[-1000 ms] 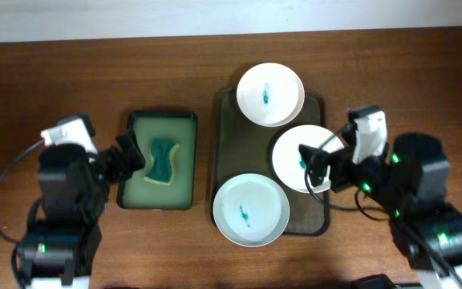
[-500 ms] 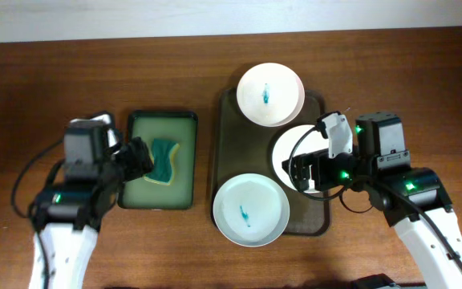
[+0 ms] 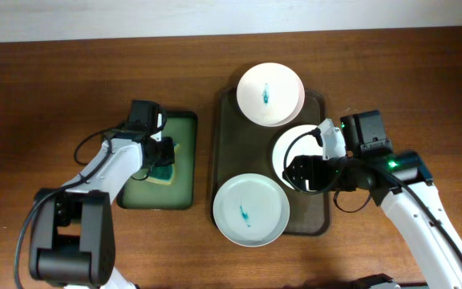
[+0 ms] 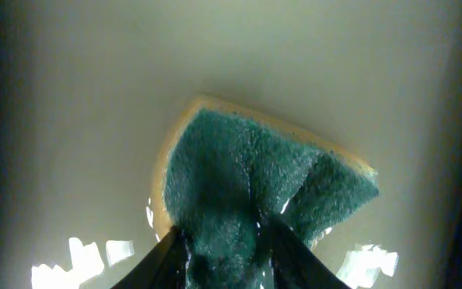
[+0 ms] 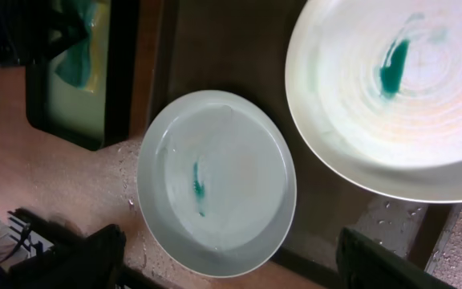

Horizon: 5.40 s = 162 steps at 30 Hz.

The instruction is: Clean dirty plates on tray and stack at the side

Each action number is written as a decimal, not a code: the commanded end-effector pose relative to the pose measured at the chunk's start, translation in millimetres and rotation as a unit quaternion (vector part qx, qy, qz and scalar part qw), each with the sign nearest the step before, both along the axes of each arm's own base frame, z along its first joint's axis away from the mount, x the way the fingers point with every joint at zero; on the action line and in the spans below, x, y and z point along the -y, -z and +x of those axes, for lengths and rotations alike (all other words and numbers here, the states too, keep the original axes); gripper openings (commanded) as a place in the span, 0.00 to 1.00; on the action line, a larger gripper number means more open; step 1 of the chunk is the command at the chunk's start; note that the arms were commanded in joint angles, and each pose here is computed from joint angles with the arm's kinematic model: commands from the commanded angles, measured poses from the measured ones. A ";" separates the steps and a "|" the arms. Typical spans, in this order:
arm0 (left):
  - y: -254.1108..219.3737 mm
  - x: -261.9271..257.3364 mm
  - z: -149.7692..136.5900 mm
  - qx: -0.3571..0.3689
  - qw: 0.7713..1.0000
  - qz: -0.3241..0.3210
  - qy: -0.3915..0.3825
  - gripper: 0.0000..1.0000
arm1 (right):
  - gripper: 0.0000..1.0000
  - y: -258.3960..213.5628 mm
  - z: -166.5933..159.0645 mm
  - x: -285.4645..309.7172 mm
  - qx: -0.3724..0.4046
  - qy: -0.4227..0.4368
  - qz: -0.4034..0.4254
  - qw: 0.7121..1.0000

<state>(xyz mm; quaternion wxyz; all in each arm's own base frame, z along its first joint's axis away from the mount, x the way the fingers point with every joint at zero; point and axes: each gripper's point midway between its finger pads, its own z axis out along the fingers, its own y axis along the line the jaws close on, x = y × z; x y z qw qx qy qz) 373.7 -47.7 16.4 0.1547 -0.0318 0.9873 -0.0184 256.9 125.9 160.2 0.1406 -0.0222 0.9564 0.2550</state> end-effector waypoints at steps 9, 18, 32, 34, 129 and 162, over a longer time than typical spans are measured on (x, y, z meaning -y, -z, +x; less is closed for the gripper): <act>-51.0 17.3 13.6 -0.022 0.995 0.040 0.091 0.39 | 0.81 5.1 17.7 15.4 0.022 0.025 -0.053 0.998; -7.0 14.9 -22.9 -0.072 0.992 0.032 0.094 0.39 | 0.81 3.7 35.3 82.5 0.012 0.144 -0.038 0.989; -64.3 19.7 1.5 -0.056 0.994 0.030 0.094 0.00 | 0.81 16.1 53.0 86.9 0.025 0.127 -0.052 0.990; -82.6 20.5 4.3 -0.055 0.994 0.029 0.094 0.00 | 0.66 22.0 59.1 89.3 0.024 0.129 -0.058 0.990; 1.9 305.1 -10.7 -0.071 0.956 -0.152 0.239 0.00 | 0.04 179.4 99.4 63.5 -0.096 0.114 -0.074 0.986; 9.2 196.9 56.1 0.030 0.973 0.165 0.156 0.00 | 0.04 181.2 87.1 90.4 -0.124 0.129 -0.071 0.981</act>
